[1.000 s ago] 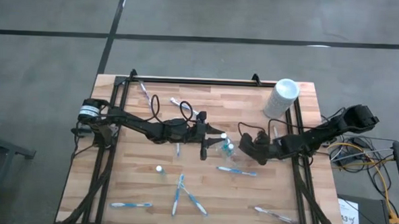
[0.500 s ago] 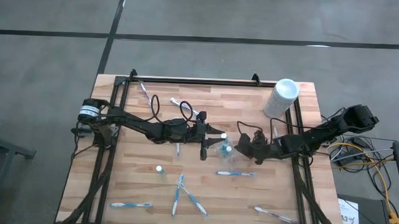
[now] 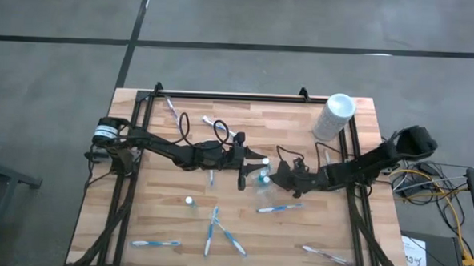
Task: Pick & Place toothbrushing station
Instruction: Put the blue mouthwash into the middle section of the transparent organizer
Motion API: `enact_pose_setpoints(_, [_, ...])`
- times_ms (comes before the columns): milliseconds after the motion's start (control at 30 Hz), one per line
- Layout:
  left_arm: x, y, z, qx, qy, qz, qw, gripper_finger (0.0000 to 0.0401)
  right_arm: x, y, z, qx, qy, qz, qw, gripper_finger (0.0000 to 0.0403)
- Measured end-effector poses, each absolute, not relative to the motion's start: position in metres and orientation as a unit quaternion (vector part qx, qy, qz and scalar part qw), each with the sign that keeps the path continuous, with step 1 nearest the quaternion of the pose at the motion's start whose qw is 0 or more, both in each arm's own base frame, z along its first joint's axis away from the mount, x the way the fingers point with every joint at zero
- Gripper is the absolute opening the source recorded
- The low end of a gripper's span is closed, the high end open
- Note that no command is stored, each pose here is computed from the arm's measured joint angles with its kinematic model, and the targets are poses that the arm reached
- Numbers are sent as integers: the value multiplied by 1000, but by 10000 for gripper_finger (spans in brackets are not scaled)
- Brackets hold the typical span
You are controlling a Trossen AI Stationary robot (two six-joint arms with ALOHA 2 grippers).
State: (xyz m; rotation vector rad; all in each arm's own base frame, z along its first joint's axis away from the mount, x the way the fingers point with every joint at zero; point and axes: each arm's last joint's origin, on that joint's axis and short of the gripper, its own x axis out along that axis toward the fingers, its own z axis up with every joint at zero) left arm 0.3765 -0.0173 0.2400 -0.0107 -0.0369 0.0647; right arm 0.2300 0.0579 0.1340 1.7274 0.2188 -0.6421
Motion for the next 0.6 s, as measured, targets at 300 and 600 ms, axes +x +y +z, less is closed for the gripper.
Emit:
enact_pose_setpoints(300, [376, -17, 240, -5, -16, 32, 999, 106, 252, 65, 113, 771, 66, -224, 593, 98])
enact_pose_setpoints(600, [376, -17, 240, -4, -16, 32, 999, 106, 243, 58, 117, 747, 36, -254, 613, 98])
